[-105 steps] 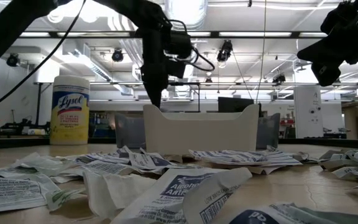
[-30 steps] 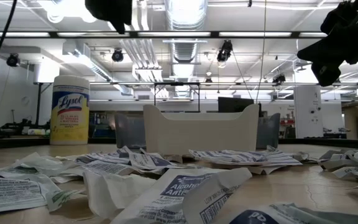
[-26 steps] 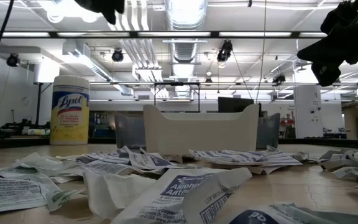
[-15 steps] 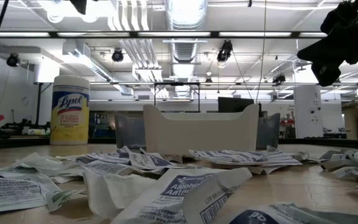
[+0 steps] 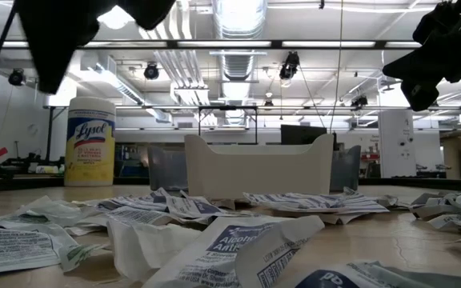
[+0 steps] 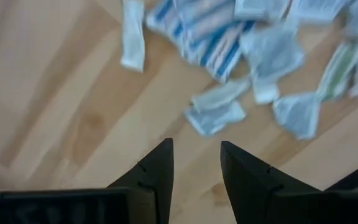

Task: Pick & Place First Aid Supplies
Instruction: Put the alcohol pad into the bottom left black bin

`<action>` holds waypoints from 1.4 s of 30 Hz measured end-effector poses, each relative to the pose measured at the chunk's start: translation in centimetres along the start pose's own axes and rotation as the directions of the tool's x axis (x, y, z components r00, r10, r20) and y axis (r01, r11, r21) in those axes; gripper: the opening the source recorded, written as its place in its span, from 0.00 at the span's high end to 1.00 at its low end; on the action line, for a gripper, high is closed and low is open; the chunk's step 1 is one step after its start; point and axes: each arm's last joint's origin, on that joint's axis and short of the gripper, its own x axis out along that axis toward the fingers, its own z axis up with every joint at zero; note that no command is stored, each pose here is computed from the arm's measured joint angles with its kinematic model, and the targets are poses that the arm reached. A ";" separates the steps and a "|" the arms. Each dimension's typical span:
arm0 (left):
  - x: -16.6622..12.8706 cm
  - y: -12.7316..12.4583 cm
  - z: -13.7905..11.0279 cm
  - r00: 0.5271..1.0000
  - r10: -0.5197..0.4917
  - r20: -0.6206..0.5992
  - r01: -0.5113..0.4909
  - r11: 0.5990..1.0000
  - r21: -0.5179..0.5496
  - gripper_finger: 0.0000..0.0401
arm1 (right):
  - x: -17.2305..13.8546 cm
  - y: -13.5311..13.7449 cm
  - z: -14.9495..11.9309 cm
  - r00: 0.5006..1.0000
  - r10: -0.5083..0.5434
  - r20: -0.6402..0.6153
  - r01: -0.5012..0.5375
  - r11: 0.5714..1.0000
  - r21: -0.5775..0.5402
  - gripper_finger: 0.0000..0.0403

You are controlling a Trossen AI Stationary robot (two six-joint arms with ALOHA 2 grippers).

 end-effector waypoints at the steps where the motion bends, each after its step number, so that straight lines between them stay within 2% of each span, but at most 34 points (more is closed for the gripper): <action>1: 0.5 -0.2 0.0 1.000 0.002 -0.025 -0.002 1.000 0.001 0.69 | 0.0 0.0 0.0 1.000 0.000 0.001 0.000 1.000 0.000 0.98; 5: 2.1 -1.1 -0.1 0.996 -0.011 -0.091 0.010 1.000 -0.019 0.69 | 0.0 0.0 0.0 1.000 -0.001 0.000 0.001 1.000 0.000 0.98; 11: 3.5 -2.1 0.1 0.995 -0.019 -0.096 0.016 1.000 -0.027 0.69 | 0.0 0.0 0.0 1.000 -0.001 -0.001 0.001 1.000 -0.004 0.98; 18: 3.8 -2.1 0.1 1.000 0.029 -0.007 -0.028 0.995 0.099 0.69 | 0.0 0.0 0.0 1.000 -0.002 0.000 0.002 1.000 -0.002 0.98; 22: 3.9 -1.9 -0.2 0.998 0.064 0.002 -0.063 0.977 0.204 0.69 | 0.0 0.0 0.0 1.000 -0.002 -0.001 0.002 1.000 -0.001 0.98; 26: 4.8 -1.5 -0.7 0.995 0.098 -0.009 -0.092 0.962 0.257 0.69 | 0.0 0.0 0.0 1.000 -0.002 -0.001 0.002 1.000 -0.001 0.98; 31: 5.9 -1.2 -1.1 0.993 0.115 -0.028 -0.105 0.965 0.241 0.69 | 0.0 0.0 0.0 1.000 -0.002 -0.002 0.002 1.000 -0.001 0.98; 37: 5.7 -1.0 -1.2 1.000 0.022 -0.002 -0.020 0.972 0.235 0.71 | 0.0 0.0 0.0 1.000 -0.003 -0.004 0.003 1.000 -0.004 0.98; 42: 6.0 0.1 -1.5 0.999 -0.039 -0.008 0.040 0.986 0.163 0.74 | 0.0 -0.1 -0.1 1.000 -0.007 -0.011 0.006 1.000 -0.005 0.98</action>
